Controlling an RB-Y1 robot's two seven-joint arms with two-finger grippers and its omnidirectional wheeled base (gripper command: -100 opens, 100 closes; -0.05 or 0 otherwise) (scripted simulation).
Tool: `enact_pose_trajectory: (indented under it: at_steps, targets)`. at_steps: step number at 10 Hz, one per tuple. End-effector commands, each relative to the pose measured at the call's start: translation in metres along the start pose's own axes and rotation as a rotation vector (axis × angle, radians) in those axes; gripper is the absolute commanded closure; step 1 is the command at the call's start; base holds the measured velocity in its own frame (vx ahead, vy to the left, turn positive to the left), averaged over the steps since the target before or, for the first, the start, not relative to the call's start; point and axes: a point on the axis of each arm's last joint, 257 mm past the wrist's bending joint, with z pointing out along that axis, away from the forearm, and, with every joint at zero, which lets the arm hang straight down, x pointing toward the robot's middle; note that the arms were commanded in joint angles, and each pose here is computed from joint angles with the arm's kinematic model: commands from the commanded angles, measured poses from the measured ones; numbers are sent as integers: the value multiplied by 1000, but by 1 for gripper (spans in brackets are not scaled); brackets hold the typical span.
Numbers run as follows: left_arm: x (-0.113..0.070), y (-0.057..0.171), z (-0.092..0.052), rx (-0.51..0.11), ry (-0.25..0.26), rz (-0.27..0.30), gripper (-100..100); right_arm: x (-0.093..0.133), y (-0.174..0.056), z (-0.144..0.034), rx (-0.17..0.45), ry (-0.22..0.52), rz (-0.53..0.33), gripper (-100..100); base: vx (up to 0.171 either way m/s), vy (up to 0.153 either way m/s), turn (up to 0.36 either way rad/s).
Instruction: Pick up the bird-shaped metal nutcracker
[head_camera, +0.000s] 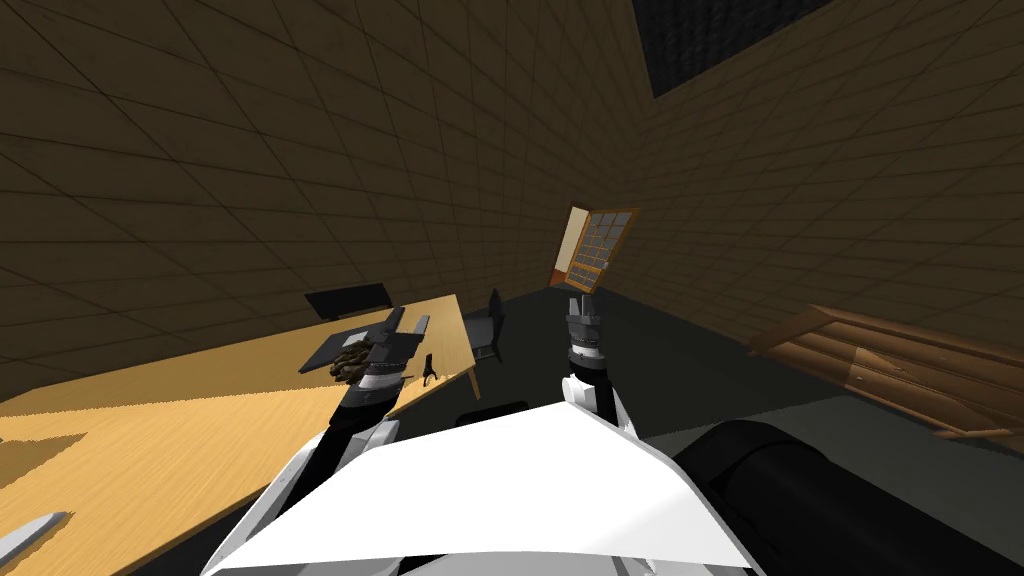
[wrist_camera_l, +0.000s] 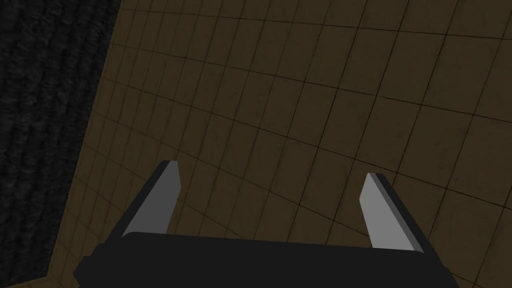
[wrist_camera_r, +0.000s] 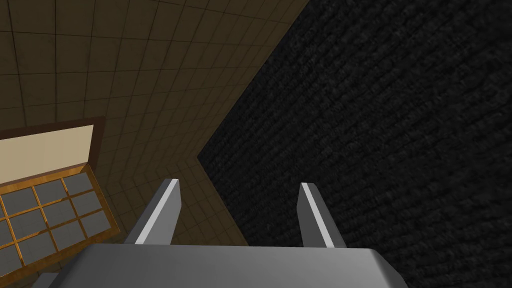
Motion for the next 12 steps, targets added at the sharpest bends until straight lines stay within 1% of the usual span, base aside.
enact_pose_trajectory:
  at_steps: [1,2,3,4,5,6,7,8,9,10,11,12]
  targets:
    - [9,21,-8,-46,40,-28,-100,0,0,0,0,0,0,0,-68,58,-75]
    - [14,37,-16,-83,67,-56,-100,0,0,0,0,0,0,0,-81,78,-144]
    - [15,38,-17,-85,73,-52,-100,0,0,0,0,0,0,0,-64,60,-54]
    - [20,56,-27,-128,106,-76,-100,0,0,0,0,0,0,0,-68,35,-73]
    - [26,66,-35,-156,138,-103,-100,0,0,0,0,0,0,0,-80,45,-151]
    - [24,74,-39,-174,137,-100,-100,0,0,0,0,0,0,0,-63,51,-69]
    - [28,89,-52,-217,169,-124,-100,0,0,0,0,0,0,0,-83,47,-117]
    - [28,92,-53,-223,167,-123,-100,0,0,0,0,0,0,0,-65,39,-60]
    - [31,105,-65,-263,198,-146,-100,0,0,0,0,0,0,0,-53,44,-159]
    - [29,110,-68,-274,195,-145,-100,0,0,0,0,0,0,0,-44,39,-56]
    - [31,126,-84,-324,221,-165,-100,0,0,0,0,0,0,0,-52,45,-107]
    - [30,128,-85,-328,220,-164,-100,0,0,0,0,0,0,0,-52,46,-70]
